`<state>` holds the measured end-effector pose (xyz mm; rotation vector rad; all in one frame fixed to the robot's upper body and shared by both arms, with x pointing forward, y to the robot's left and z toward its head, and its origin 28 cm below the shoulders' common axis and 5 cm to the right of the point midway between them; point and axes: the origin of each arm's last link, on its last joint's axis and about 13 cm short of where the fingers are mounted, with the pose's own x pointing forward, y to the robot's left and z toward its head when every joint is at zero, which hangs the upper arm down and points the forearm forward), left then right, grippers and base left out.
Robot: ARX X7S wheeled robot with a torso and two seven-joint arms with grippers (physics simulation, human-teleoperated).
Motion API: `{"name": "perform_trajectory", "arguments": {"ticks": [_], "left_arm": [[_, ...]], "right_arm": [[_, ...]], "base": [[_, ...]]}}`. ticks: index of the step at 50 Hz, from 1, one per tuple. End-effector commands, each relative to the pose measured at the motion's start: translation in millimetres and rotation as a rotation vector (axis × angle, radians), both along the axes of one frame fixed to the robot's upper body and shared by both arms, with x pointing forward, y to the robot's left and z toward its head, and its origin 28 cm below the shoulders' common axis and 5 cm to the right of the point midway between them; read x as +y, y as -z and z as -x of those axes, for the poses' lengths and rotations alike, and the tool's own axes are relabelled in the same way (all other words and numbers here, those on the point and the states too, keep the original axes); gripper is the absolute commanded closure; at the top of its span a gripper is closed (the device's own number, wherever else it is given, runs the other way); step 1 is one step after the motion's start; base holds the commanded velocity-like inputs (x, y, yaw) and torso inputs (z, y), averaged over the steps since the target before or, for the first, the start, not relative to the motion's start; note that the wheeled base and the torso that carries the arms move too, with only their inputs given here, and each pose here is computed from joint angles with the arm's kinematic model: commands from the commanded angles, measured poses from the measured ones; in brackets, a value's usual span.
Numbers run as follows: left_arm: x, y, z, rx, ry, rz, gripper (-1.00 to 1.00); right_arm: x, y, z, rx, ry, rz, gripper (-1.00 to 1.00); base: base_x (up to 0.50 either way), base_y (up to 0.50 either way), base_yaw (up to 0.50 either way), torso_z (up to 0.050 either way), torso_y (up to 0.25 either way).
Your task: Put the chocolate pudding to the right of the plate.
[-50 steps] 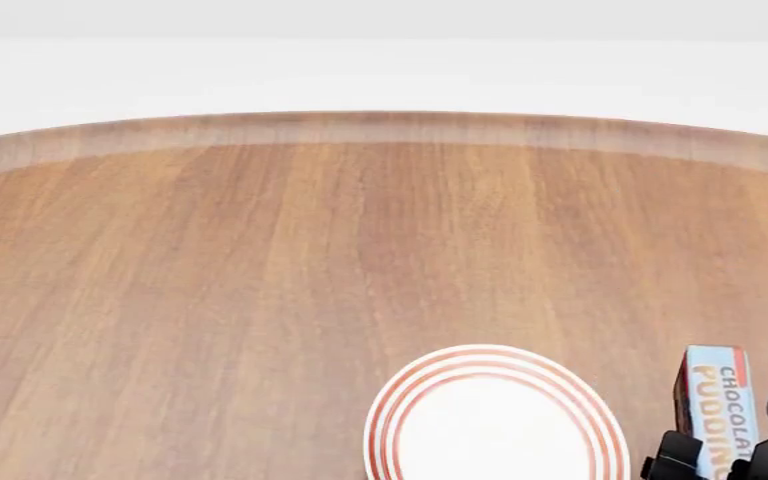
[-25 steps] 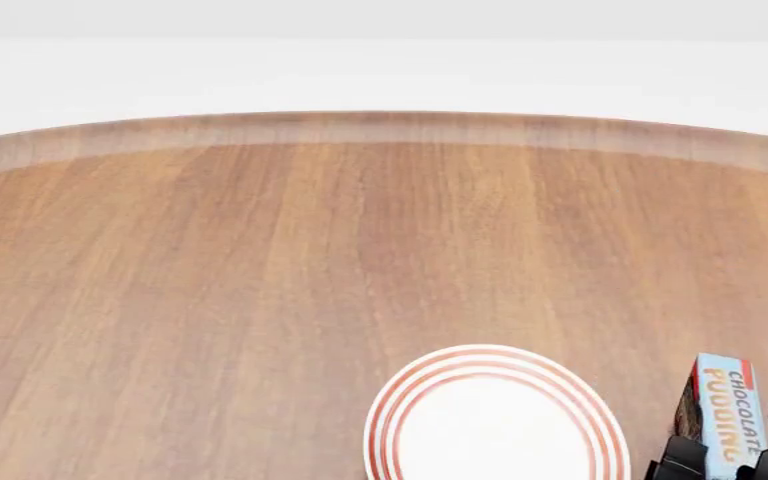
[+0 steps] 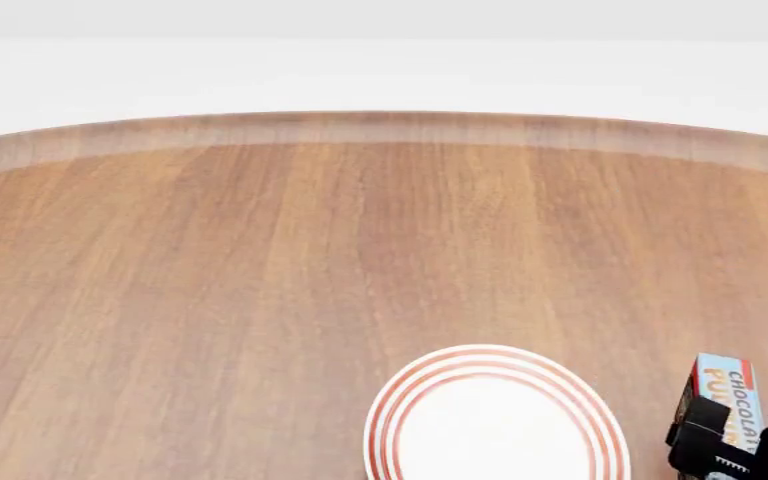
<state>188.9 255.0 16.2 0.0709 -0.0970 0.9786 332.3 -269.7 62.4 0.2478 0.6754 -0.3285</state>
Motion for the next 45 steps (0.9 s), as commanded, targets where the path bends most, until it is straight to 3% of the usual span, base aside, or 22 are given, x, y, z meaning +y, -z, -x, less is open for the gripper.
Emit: {"name": "perform_trajectory", "arguments": {"ticks": [1,5,21,24,35,36,45], "left_arm": [[0.1,0,0,-0.003,0.0,0.004,-1.0],[0.0,0,0,-0.002,0.001,0.004,-1.0],[0.3,1,0,-0.003,0.001,0.011,-1.0],[0.5,1,0,-0.003,0.002,0.013,-1.0],[0.6,1,0,-0.003,0.002,0.013,-1.0],[0.5,1,0,-0.002,0.002,0.013,-1.0],[0.7,1,1,-0.004,0.002,0.017,-1.0]], "right_arm": [[-9.4,-20,-8,-0.068,-0.015,0.011,-1.0],[-14.6,-35,-9,-0.111,-0.025,0.032,-1.0],[1.0,-112,8,-0.325,-0.128,0.094,-1.0],[5.1,-132,11,-0.417,-0.123,0.114,-1.0],[21.9,-174,17,-0.579,-0.145,0.112,-1.0],[24.8,-181,17,-0.63,-0.137,0.062,-1.0],[37.4,-228,32,-0.824,-0.119,0.078,-1.0]], "base": [[0.0,0.0,0.0,0.0,0.0],[0.0,0.0,0.0,0.0,0.0],[0.0,0.0,0.0,0.0,0.0],[0.0,0.0,0.0,0.0,0.0],[0.0,0.0,0.0,0.0,0.0],[0.0,0.0,0.0,0.0,0.0],[0.0,0.0,0.0,0.0,0.0]]}}
